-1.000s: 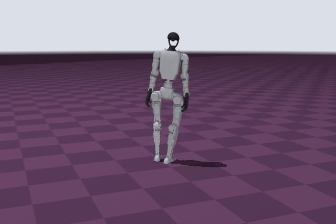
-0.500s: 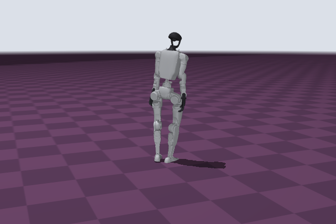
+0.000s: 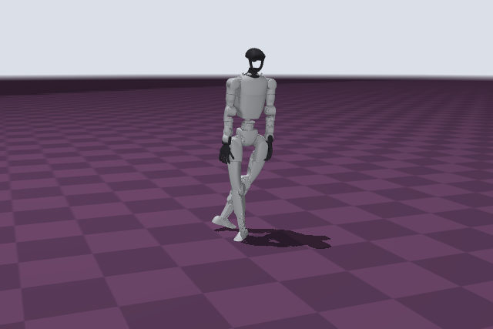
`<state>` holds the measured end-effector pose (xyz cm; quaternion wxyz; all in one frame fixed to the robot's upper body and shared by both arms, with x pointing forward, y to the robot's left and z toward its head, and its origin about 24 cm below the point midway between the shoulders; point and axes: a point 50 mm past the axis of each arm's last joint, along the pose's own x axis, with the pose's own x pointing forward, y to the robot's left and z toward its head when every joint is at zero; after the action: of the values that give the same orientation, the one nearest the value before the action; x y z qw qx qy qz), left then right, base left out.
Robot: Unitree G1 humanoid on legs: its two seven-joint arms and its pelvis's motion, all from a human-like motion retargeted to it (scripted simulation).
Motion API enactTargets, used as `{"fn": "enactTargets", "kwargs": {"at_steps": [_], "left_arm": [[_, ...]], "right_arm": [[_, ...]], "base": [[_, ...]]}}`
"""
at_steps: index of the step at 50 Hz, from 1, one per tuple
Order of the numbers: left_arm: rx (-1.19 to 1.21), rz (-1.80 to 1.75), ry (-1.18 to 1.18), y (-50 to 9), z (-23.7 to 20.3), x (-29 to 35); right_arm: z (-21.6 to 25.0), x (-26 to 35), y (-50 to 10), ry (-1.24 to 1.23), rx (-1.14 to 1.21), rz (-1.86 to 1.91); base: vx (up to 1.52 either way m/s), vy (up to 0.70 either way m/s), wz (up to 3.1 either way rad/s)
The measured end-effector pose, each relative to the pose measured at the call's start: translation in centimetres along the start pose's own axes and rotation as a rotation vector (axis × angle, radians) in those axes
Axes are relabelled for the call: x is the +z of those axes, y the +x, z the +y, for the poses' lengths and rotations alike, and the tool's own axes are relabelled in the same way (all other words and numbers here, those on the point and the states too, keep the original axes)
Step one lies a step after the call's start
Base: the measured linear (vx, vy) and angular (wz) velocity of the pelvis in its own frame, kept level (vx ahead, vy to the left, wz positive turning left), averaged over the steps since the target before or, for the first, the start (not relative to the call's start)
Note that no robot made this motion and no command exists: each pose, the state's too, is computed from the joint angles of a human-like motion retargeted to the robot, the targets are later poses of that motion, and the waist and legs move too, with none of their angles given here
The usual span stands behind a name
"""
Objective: Upper body actions
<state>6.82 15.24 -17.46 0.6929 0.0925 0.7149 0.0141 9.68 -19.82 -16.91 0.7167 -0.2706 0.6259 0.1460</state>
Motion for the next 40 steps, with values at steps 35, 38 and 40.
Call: {"fn": "enactTargets", "kwargs": {"at_steps": [35, 38, 40], "left_arm": [[-0.072, 0.080, -0.136, 0.5, -1.9, -4.4], [-0.066, 0.093, -0.112, 0.5, -1.5, -4.5], [-0.050, 0.079, -0.090, 0.6, -1.0, -4.1]], "right_arm": [[3.1, -7.6, -0.6, 0.042, 0.136, 0.311], [3.7, -8.1, -0.8, 0.041, 0.137, 0.358], [4.2, -8.6, -0.9, 0.079, 0.146, 0.366]], "base": [[0.30, 0.05, -1.07], [0.04, 0.09, -0.45], [0.04, 0.13, -1.05]]}}
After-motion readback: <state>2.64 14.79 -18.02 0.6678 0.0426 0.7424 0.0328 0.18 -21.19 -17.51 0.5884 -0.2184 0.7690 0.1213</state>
